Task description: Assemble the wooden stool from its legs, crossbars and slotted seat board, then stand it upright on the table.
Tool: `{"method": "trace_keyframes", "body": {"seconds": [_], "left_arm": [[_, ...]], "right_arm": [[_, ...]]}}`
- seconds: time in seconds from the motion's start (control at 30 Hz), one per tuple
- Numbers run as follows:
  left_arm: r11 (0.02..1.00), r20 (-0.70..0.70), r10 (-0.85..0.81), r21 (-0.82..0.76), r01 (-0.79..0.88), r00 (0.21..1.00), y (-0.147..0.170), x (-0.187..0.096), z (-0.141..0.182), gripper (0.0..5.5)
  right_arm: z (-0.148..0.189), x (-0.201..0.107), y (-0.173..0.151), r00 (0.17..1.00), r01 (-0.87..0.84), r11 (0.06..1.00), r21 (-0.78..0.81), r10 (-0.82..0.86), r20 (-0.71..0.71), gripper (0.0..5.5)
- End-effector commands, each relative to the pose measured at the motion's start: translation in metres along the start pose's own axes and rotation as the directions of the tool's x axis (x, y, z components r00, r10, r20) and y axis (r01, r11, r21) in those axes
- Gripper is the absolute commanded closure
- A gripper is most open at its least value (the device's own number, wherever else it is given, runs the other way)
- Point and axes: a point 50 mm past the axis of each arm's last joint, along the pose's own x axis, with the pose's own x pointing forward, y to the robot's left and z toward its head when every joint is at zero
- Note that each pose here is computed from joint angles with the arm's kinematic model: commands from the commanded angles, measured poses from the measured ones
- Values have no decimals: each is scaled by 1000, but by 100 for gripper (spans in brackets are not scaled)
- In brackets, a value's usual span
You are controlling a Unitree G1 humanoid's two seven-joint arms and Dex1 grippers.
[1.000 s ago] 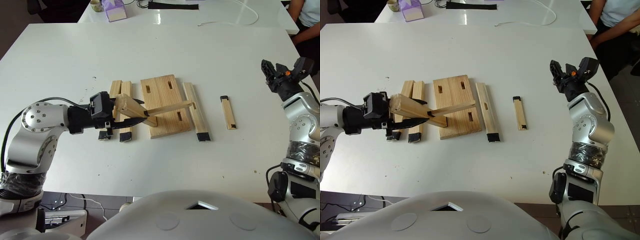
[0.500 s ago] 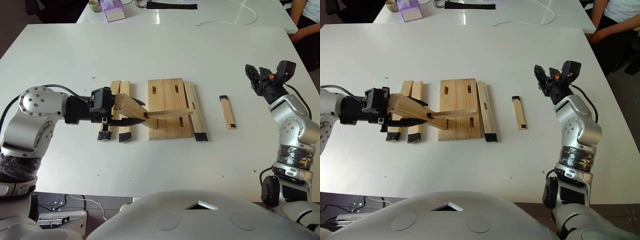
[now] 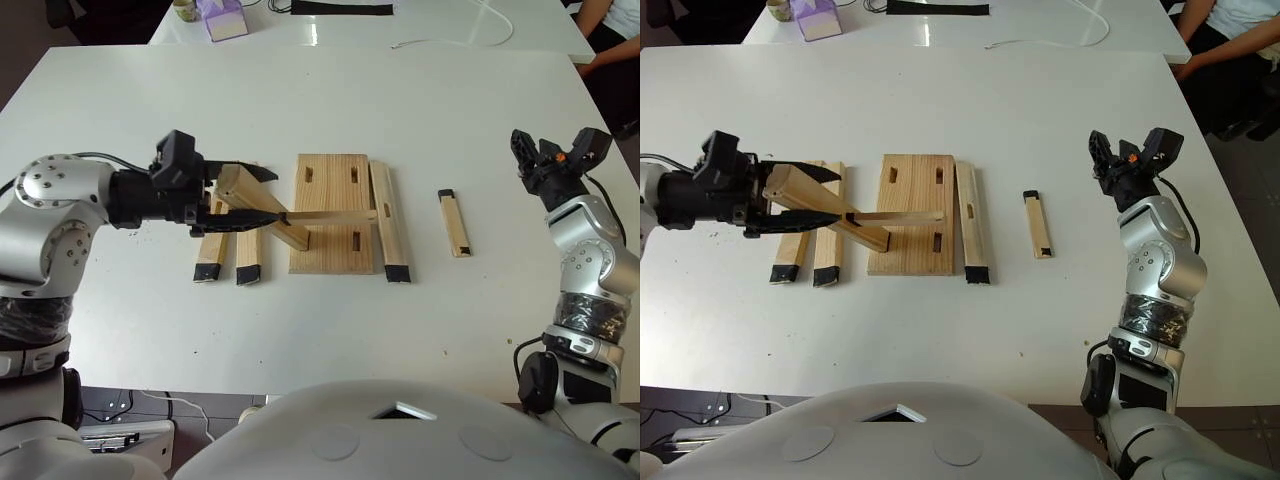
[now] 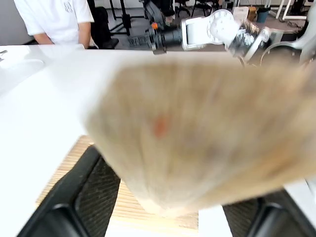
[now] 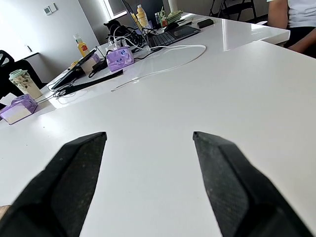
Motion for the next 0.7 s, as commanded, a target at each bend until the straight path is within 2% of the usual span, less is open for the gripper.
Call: {"method": "trace_keyframes", "body": {"seconds": [0.03, 0.17, 0.2, 0.27, 0.33, 0.4, 0.53, 0.6, 0.63, 0.7], "left_arm": [[1000, -59, -15, 10, 16, 998, -6, -6, 2, 235], [999, -67, -43, 10, 43, 997, -15, -5, 2, 235], [999, -31, -30, 21, 31, 999, -14, -4, 9, 235], [999, 169, 23, 38, -30, 985, -4, -2, 45, 235], [995, 369, 80, 30, -98, 926, 5, -6, 80, 235], [989, 503, 124, 7, -148, 855, 8, -12, 103, 235], [937, 677, 302, -81, -340, 671, 12, -38, 133, 235], [841, 656, 486, -170, -514, 578, 24, -53, 129, 235], [745, 575, 621, -222, -629, 532, 36, -60, 116, 235], [493, 285, 861, -263, -829, 422, 57, -66, 57, 235]], "right_arm": [[-7, -8, -6, 999, 39, 999, 16, -39, 0, 227], [-5, -8, -7, 999, 41, 999, 14, -42, 4, 227], [-4, -9, -8, 999, 43, 999, 12, -43, 6, 227], [-4, -12, -11, 998, 56, 998, 10, -56, 10, 227], [-4, -12, -12, 999, 50, 999, -5, -50, 4, 227], [-4, -9, -8, 1000, 27, 999, -18, -27, -2, 227], [3, -1, 4, 1000, -27, 999, -18, 27, 5, 227], [5, 0, 5, 1000, -26, 999, -19, 26, 10, 227], [6, 0, 6, 1000, -14, 1000, -19, 14, 20, 227], [8, 0, 6, 999, 17, 1000, 2, -17, 42, 227]]}}
